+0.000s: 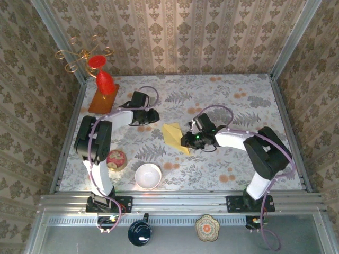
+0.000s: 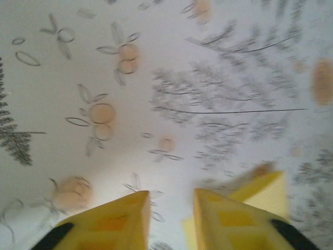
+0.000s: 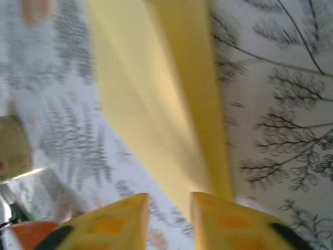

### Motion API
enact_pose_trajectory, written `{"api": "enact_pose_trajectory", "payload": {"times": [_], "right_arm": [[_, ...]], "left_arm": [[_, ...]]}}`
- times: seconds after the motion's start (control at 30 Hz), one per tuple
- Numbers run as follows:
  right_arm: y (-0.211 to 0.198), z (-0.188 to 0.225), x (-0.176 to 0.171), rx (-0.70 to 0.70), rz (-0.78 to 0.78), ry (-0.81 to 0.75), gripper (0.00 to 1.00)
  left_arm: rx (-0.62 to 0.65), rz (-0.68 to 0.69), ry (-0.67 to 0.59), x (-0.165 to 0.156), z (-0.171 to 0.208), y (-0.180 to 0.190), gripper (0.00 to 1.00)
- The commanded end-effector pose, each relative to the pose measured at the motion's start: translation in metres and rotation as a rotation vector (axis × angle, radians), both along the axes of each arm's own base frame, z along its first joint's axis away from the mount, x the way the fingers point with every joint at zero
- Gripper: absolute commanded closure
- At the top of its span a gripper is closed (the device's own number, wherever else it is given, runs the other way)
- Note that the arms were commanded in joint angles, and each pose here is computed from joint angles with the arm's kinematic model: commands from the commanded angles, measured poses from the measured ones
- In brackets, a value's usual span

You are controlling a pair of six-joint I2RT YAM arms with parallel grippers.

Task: Fold a paper plane with a square sheet of paper (pick it up from the middle)
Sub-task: Fourth fold the wing at the center of the table, then turn over the paper at the center of the table.

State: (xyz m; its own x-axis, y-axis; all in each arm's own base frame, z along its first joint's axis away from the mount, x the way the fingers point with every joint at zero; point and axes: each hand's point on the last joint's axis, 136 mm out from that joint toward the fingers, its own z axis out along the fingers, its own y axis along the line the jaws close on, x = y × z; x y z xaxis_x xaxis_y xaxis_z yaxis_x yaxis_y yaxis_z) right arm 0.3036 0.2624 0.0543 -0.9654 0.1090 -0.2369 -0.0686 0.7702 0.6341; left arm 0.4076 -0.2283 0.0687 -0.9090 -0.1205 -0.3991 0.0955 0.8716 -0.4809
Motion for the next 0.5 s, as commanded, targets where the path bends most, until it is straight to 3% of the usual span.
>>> {"api": "enact_pose_trajectory", "payload": {"times": [0.0,0.13,0.47], "right_arm": [[0.004,0.057,0.024,0.076,-0.033,-0.164,0.61],[-0.014,0.051,0.033,0.022,-0.055,-0.211,0.55],[-0.005,0.018,0.045,0.046,0.081,-0.176,0.57]], "left_arm": [[-0.004,0.049,-0.047,-0.014,0.030,0.000,0.63],[-0.068,0.041,-0.050,-0.038,0.039,-0.016,0.53],[-0.222,0.090,0.027,-0.081,0.022,-0.023,0.42]]}}
